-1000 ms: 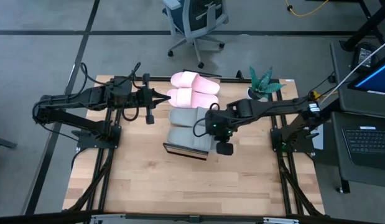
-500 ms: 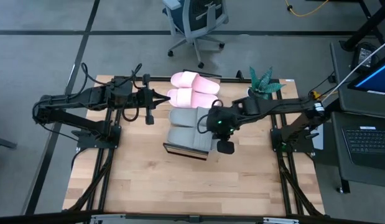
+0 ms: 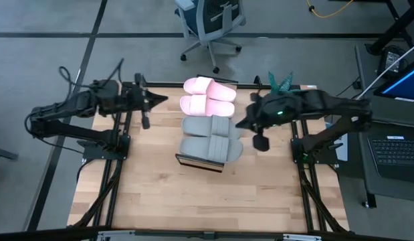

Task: Pick and place slides into the shelf
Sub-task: Return to Home Position

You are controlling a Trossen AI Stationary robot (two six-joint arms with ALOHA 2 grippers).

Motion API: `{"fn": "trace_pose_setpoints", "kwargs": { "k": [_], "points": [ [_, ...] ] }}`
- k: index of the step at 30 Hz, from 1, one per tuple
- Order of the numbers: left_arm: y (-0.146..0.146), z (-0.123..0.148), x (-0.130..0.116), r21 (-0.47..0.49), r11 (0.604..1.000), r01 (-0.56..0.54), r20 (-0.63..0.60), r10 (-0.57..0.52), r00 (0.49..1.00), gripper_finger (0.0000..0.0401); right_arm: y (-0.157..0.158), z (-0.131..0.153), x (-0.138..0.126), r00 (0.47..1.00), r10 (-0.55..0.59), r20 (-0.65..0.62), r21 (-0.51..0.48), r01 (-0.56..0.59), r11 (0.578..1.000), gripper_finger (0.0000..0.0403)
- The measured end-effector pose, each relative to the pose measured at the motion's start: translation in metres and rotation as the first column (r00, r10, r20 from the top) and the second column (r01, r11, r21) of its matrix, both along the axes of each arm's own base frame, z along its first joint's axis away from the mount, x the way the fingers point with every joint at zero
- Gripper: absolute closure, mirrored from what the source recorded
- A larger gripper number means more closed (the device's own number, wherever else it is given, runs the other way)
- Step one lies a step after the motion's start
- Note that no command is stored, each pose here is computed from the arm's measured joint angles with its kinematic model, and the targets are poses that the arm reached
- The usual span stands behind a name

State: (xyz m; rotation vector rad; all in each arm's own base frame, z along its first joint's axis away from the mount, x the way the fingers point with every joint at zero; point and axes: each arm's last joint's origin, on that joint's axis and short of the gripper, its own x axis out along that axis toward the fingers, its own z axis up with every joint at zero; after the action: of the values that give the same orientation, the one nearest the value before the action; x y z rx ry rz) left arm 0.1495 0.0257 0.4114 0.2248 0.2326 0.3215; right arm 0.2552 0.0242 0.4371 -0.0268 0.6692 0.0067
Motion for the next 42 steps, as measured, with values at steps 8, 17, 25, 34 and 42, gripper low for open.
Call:
{"fn": "trace_pose_setpoints", "kwargs": {
  "k": [8, 17, 25, 34, 42],
  "points": [
    [-0.002, 0.006, -0.04, -0.031, 0.999, 0.006, 0.052, -0.004, 0.999, 0.0401, -0.008, 0.019, -0.045, 0.987, -0.001, 0.158, -0.066, 0.012, 0.998, 0.0401],
    [-0.002, -0.022, -0.046, -0.155, 0.988, 0.009, 0.112, 0.009, 0.994, 0.0401, -0.009, -0.052, -0.062, 0.928, -0.007, 0.372, -0.017, 0.014, 1.0, 0.0401],
    [0.0, -0.09, -0.025, -0.263, 0.961, 0.081, 0.173, -0.036, 0.984, 0.0401, -0.005, -0.102, -0.064, 0.864, 0.049, 0.501, 0.11, -0.12, 0.987, 0.0401],
    [-0.005, -0.109, -0.056, -0.218, 0.974, 0.062, 0.261, -0.004, 0.965, 0.0401, -0.008, -0.132, -0.086, 0.87, 0.043, 0.491, 0.13, -0.123, 0.984, 0.0401],
    [-0.007, -0.158, -0.064, -0.242, 0.968, 0.068, 0.305, 0.009, 0.952, 0.0401, -0.01, -0.163, -0.108, 0.805, 0.036, 0.592, 0.126, -0.136, 0.983, 0.0401]
  ]
}}
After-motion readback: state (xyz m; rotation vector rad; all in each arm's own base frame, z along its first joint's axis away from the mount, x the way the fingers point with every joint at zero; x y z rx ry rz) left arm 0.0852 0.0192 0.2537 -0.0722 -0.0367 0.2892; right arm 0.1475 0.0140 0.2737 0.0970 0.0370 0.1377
